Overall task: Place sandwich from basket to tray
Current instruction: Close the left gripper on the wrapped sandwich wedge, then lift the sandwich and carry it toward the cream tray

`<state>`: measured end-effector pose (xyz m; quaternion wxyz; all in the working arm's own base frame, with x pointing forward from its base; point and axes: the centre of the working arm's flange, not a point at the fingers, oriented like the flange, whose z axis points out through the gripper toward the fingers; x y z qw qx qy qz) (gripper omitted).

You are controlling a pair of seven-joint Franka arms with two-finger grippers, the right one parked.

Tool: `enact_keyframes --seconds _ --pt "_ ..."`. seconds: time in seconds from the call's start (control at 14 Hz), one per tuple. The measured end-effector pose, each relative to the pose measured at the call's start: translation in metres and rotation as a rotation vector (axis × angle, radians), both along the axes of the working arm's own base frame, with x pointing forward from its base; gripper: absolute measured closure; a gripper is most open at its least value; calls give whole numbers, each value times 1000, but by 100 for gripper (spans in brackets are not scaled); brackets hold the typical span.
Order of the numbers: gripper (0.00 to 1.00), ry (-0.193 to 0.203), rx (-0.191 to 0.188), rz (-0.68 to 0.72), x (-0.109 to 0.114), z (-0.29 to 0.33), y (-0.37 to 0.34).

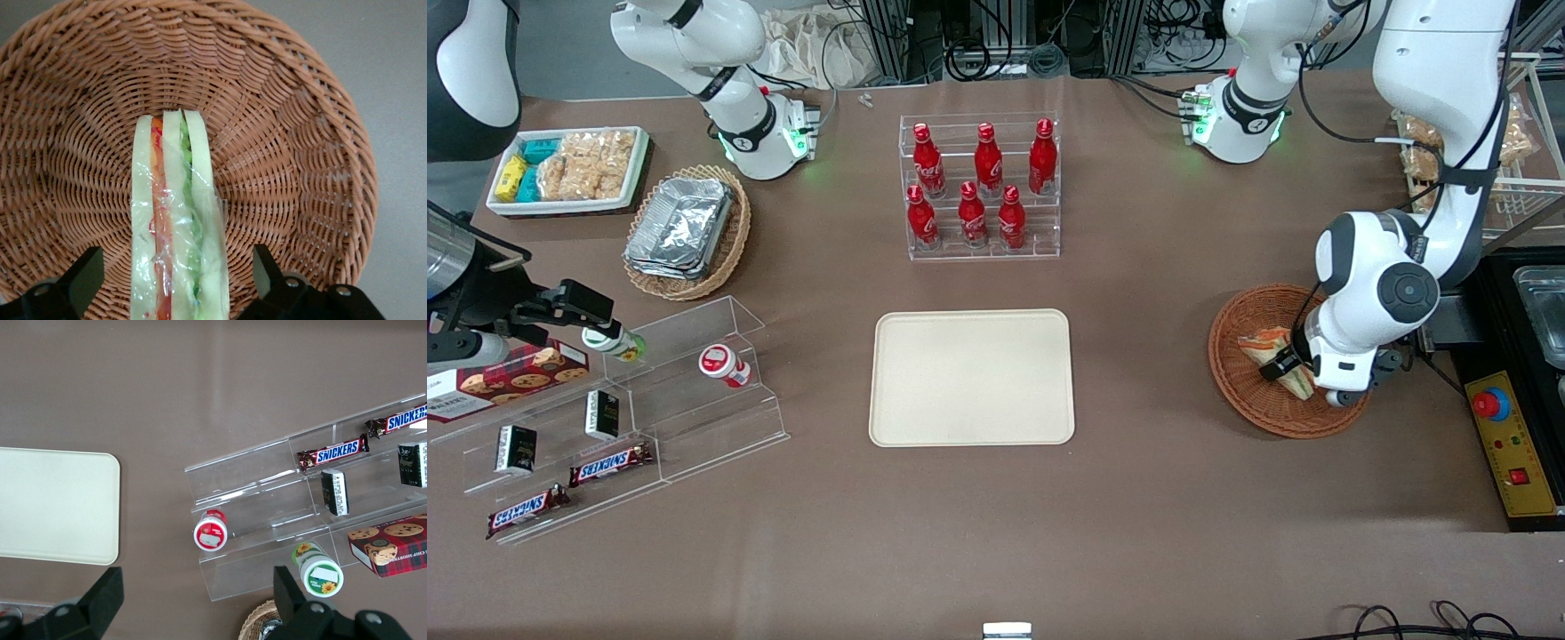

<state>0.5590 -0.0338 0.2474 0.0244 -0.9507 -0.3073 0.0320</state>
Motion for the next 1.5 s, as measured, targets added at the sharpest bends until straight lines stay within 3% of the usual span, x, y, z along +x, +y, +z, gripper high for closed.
enact_keyframes --seconds 0.43,0.57,0.86,1.14,1.29,1.5 --pt "63 -26 4 97 4 7 -4" --pt "79 0 12 116 9 36 -12" --pt "80 94 40 108 26 165 -26" --pt "80 107 36 41 26 269 -51" --pt "81 96 14 -51 24 284 -72" --pt "85 108 -62 -239 19 283 -104"
